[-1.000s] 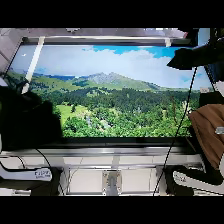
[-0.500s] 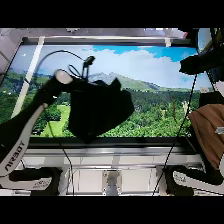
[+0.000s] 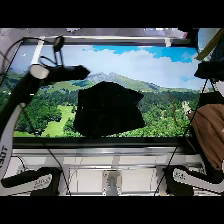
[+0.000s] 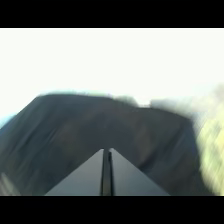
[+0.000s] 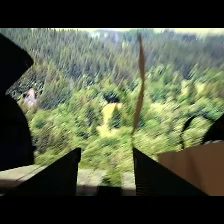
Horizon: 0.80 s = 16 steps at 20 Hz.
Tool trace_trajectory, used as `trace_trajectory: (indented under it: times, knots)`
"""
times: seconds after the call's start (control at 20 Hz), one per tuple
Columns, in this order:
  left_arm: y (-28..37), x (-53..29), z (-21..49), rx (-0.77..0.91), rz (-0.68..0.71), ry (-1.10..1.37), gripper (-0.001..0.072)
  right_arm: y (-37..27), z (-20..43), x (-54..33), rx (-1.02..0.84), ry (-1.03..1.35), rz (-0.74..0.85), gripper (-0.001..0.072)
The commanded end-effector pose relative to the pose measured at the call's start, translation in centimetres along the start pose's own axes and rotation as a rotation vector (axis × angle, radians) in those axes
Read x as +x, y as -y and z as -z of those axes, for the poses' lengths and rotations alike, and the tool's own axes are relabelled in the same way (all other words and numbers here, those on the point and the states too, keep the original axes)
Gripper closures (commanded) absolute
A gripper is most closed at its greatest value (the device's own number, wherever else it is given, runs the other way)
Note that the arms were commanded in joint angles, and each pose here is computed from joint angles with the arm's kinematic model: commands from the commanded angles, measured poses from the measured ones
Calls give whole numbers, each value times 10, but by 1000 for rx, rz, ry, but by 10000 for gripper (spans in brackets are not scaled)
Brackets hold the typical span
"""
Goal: Fold the clothes and pants, and hang the long-sleeved shirts on hangers.
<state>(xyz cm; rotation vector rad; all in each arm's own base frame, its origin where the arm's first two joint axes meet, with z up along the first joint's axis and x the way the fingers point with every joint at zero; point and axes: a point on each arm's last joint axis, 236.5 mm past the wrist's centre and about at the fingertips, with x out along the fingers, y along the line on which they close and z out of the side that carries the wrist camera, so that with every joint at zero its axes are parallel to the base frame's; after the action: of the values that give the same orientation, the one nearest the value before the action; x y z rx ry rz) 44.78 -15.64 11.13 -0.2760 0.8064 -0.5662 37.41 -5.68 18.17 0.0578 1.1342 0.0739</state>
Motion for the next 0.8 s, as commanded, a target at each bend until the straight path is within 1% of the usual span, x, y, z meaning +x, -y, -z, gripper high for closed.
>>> trace_trajectory:
  times: [0.0,0.1,0.15,0.2,0.25,0.35,0.45,0.55,0.75]
  knots:
    - [-47,-57,119,-233,0,-274,628,-20,40,49,160,-15,-244,326]
    - [-51,-55,179,-437,11,-247,619,-40,80,91,268,7,-313,321]
    - [-49,-50,196,-538,29,-205,470,-49,102,111,326,7,-340,315]
    - [-46,-45,209,-610,44,-181,156,-60,124,125,381,-11,-372,205]
    - [-44,-40,223,-662,49,-180,19,-73,144,133,419,-47,-412,144]
    - [-38,-32,247,-700,63,-241,14,-95,176,139,452,-129,-481,144]
    - [-31,-23,259,-702,74,-296,14,-109,192,140,429,-177,-505,144]
    - [-31,-12,275,-672,49,-354,14,-119,192,139,393,-178,-513,144]
    - [-22,-5,305,-637,48,-478,14,-140,199,137,324,-212,-542,144]
